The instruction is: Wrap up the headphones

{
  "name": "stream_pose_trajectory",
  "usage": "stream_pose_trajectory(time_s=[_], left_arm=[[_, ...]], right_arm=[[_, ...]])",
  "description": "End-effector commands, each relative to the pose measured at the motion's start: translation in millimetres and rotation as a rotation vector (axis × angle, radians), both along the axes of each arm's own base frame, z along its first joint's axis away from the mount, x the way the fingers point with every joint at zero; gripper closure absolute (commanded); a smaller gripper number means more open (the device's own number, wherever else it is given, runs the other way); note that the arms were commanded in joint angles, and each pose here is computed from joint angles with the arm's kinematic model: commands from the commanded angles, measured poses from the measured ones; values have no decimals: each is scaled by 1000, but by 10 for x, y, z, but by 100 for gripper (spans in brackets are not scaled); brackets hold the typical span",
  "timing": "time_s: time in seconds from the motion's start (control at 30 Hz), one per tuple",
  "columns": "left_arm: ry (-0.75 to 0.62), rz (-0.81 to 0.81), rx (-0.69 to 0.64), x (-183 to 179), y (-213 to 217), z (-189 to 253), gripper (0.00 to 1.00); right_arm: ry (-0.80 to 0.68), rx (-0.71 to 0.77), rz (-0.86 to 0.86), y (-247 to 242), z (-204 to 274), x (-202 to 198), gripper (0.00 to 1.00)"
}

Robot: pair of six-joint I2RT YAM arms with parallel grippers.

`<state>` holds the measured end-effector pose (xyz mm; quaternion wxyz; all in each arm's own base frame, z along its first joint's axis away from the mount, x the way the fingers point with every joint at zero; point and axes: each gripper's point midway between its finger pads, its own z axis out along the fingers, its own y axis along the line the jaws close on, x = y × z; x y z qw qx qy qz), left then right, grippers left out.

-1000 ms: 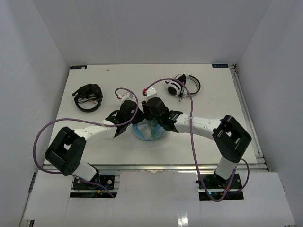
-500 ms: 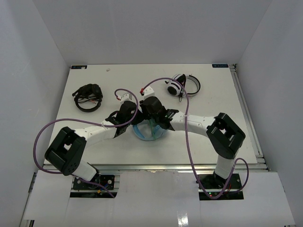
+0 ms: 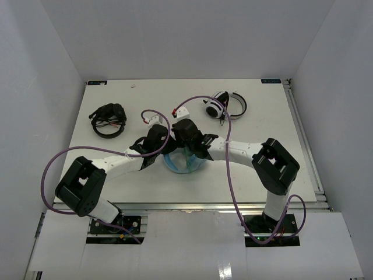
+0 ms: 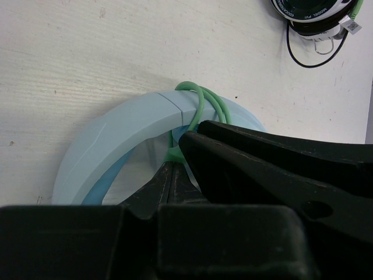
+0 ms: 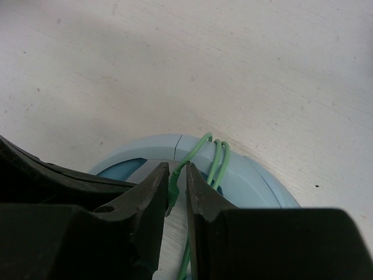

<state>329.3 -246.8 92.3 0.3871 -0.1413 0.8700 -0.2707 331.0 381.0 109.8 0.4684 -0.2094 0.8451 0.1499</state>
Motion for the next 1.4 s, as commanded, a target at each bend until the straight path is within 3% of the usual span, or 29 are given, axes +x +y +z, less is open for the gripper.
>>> stream_pose_trajectory(time_s=[0.0, 0.73, 1.17, 1.37], left_arm=[[-51, 3, -29, 33, -19, 198, 100], [-60, 7, -32, 29, -7, 252, 100], [-61, 10, -30, 28, 1, 251, 100], [-56, 15, -20, -6, 45, 231, 100]], right_arm=[[23, 13, 2, 105, 19, -57, 75], [44, -31, -16, 156, -96, -133, 71], [51, -110, -43, 34, -239, -129, 92], [25, -139, -70, -52, -215, -90, 92]])
